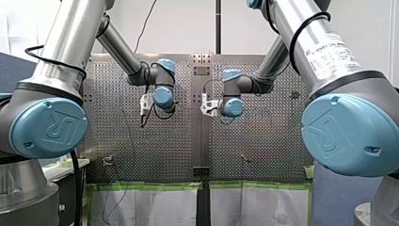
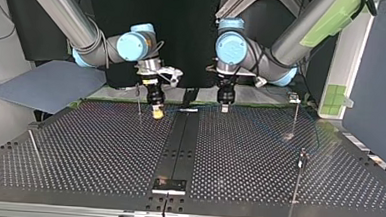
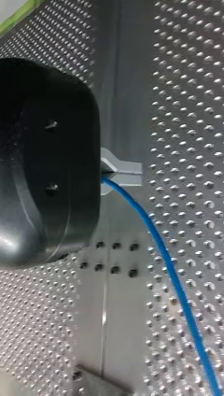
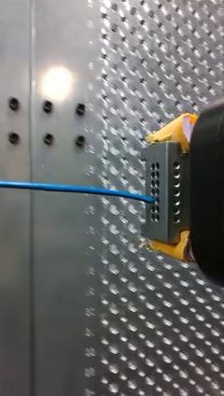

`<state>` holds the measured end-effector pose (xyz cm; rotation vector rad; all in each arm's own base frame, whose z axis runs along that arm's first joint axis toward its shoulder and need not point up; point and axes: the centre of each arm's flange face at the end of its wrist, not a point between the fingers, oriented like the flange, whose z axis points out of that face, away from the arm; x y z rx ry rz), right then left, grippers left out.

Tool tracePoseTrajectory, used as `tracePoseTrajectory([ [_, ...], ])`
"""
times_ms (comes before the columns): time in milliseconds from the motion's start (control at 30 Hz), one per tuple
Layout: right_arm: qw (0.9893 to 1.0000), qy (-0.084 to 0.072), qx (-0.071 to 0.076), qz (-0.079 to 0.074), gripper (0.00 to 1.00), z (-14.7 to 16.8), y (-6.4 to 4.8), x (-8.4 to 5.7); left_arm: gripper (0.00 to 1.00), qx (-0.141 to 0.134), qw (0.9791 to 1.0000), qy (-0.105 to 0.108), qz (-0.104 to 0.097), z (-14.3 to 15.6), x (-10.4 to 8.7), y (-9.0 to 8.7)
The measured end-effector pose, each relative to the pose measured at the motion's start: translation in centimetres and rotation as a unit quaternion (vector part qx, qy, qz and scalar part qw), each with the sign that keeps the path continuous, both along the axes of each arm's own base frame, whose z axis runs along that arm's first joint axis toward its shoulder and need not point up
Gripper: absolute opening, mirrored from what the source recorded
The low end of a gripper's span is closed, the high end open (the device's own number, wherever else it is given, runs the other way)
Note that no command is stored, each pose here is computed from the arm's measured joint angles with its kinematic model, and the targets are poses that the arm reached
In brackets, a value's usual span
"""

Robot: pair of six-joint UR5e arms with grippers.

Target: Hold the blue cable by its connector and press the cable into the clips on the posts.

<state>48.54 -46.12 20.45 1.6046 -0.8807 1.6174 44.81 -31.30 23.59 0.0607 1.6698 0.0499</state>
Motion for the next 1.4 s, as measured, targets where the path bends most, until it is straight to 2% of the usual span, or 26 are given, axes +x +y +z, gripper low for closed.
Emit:
tracePoseTrajectory([
  [300, 0.9999, -0.006, 0.004, -0.015, 0.0, -2.7, 0.4, -2.3, 0.0, -0.009, 0.9998, -0.004, -0.018, -2.1, -0.8, -1.7],
  [400, 0.9998, -0.007, 0.005, -0.021, 0.0, -3.7, 0.7, -3.0, 0.0, -0.014, 0.9995, -0.006, -0.027, -3.3, -1.0, -2.9],
  [667, 0.9985, -0.002, 0.006, -0.054, 0.0, -6.5, 1.7, -5.3, 0.0, -0.035, 0.9982, -0.011, -0.048, -5.4, -2.0, -6.9],
  [833, 0.997, 0.008, 0.021, -0.074, 0.0, -9.9, 2.5, -6.7, 0.0, -0.036, 0.9974, -0.01, -0.061, -6.5, -2.5, -8.6],
  [1000, 0.9955, 0.022, 0.044, -0.081, 0.0, -13.9, 3.8, -8.1, 0.0, -0.038, 0.9967, -0.014, -0.07, -7.6, -2.0, -10.3],
  [1100, 0.9935, 0.035, 0.065, -0.087, 0.0, -16.3, 4.7, -9.3, 0.0, -0.039, 0.9964, -0.012, -0.074, -8.7, -1.9, -11.1],
  [1200, 0.9908, 0.047, 0.086, -0.093, 0.0, -18.4, 5.6, -10.5, 0.0, -0.037, 0.9963, -0.008, -0.077, -9.9, -1.9, -11.5],
  [1300, 0.9867, 0.063, 0.11, -0.101, 0.0, -20.4, 6.4, -12.3, 0.0, -0.035, 0.9962, -0.005, -0.079, -11.0, -1.8, -11.7],
  [1333, 0.9845, 0.071, 0.121, -0.105, 0.0, -21.0, 6.6, -13.1, 0.0, -0.034, 0.9962, -0.004, -0.08, -11.3, -1.8, -11.7],
  [1400, 0.9812, 0.081, 0.134, -0.112, 0.0, -21.7, 7.0, -14.3, 0.0, -0.032, 0.9963, -0.001, -0.08, -11.8, -1.8, -11.7],
])
